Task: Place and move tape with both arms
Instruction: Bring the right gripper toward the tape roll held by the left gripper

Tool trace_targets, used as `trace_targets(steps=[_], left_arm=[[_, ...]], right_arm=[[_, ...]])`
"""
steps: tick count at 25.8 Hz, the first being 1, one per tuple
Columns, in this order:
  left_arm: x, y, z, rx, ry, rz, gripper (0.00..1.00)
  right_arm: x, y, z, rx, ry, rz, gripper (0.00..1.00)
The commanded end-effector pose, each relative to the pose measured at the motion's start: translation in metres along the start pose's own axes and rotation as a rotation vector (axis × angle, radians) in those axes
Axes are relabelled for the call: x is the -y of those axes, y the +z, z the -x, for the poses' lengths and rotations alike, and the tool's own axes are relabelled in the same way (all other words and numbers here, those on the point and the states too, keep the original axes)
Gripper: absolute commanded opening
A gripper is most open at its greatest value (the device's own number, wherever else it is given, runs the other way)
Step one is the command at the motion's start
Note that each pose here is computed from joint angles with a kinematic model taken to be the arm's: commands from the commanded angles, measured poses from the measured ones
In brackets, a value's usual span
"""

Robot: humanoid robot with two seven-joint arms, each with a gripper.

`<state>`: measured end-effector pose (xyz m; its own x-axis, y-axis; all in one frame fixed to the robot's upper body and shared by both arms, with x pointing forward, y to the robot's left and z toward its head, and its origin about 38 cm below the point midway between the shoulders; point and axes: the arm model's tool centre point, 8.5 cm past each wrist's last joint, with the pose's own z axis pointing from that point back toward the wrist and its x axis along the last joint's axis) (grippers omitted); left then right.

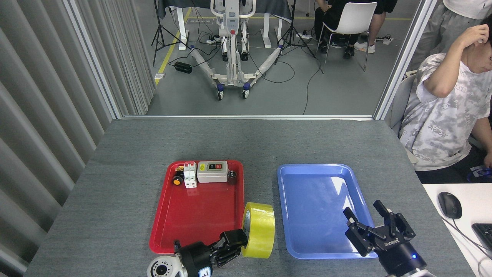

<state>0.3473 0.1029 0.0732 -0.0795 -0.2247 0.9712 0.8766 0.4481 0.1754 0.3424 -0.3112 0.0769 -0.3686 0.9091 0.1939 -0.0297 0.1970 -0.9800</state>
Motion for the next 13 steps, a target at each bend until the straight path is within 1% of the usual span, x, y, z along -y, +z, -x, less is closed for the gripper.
trace_targets(steps=[1, 2, 3, 4, 5, 7, 8, 11, 13], left_arm=[[0.0, -0.004, 0.002, -0.007, 0.004, -0.003, 0.06], [0.0, -0.004, 0.002, -0.006, 0.003, -0.003, 0.07], [0.0, -0.004, 0.001, -0.004, -0.001, -0.002, 0.07], [-0.001, -0.005, 0.0, -0.002, -0.004, -0.002, 0.07], [-0.001, -0.005, 0.0, 0.0, -0.006, -0.002, 0.07], [-0.001, -0.005, -0.002, 0.013, -0.006, 0.005, 0.07], [-0.001, -0.004, -0.003, 0.019, -0.009, 0.01, 0.07], [0.002, -0.002, -0.006, 0.078, -0.03, 0.042, 0.07], [0.006, 0.001, -0.008, 0.123, -0.041, 0.06, 0.07]], right_arm=[[0.023, 0.017, 0.008, 0.204, -0.159, -0.013, 1.0], [0.028, 0.022, 0.008, 0.257, -0.203, -0.015, 1.0], [0.033, 0.026, 0.008, 0.305, -0.236, -0.017, 1.0], [0.037, 0.028, 0.008, 0.345, -0.263, -0.015, 1.0], [0.039, 0.03, 0.008, 0.381, -0.274, -0.014, 1.0], [0.031, 0.032, 0.002, 0.428, -0.288, -0.042, 1.0], [0.024, 0.03, -0.001, 0.439, -0.288, -0.079, 1.0], [0.003, 0.017, -0.018, 0.501, -0.281, -0.217, 1.0], [-0.005, 0.004, -0.026, 0.529, -0.275, -0.256, 1.0]])
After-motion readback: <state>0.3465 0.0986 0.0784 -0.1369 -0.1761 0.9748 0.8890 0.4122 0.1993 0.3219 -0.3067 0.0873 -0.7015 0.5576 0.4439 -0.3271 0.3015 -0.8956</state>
